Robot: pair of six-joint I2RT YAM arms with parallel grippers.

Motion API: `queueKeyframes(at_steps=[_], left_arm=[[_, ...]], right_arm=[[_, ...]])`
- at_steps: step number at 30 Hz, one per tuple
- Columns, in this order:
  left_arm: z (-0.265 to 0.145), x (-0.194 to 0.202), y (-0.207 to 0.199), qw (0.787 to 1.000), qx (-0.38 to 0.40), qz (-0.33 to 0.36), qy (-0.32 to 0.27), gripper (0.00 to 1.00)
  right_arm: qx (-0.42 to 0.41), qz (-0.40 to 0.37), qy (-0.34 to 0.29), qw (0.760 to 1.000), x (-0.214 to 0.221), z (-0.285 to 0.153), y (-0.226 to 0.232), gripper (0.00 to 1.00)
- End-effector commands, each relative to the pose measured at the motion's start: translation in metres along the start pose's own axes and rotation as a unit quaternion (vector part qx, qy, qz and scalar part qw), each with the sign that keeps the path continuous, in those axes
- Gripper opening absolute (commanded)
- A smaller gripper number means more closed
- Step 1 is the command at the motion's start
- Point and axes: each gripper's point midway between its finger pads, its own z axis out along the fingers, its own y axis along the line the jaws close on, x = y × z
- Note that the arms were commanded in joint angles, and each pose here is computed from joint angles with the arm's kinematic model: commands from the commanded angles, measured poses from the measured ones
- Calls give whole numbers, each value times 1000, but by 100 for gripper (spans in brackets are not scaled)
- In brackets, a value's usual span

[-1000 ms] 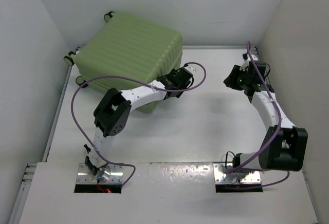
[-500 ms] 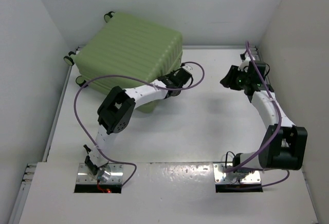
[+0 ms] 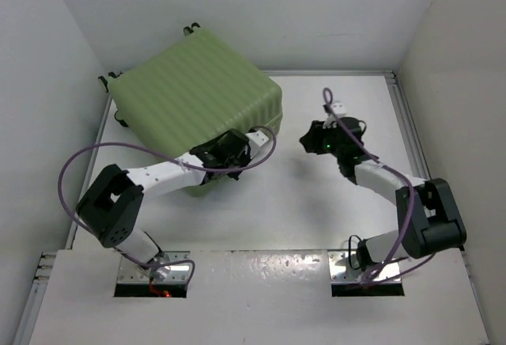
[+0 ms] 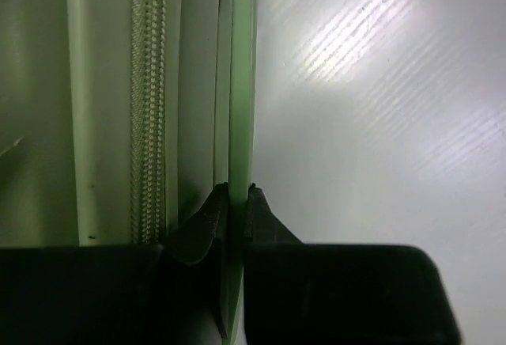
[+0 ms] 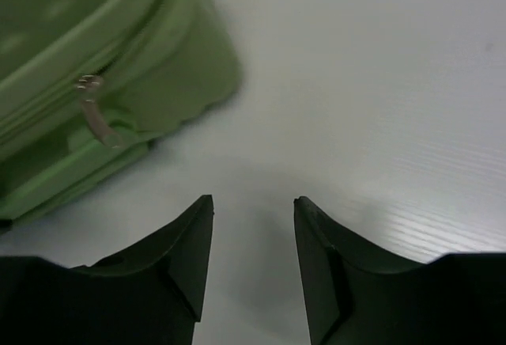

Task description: Pack the luggage

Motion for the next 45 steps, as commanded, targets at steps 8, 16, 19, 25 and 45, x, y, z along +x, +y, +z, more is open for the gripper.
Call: queueKeyframes(at_steps=[8,16,19,25,45], left_arm=[[-46,-90,-30,993,68,0,-95,0],[-58,-107,-38,990,80,5,-114,0],[-64,-114,-38,989,85,0,-123,0],[-74,-122,-49,986,101,6,-135,0],[-86,-137,-50,982,113,-3,-153,0]], right_arm=[[-73,-79,-156,982,-51,17,98,51],[-63,-99,-139,983,-37,25,96,53],[-40,-108,-132,985,-33,33,87,54],[-37,-105,-135,984,-37,46,89,55],[-60,-85,-152,983,-54,70,109,52]])
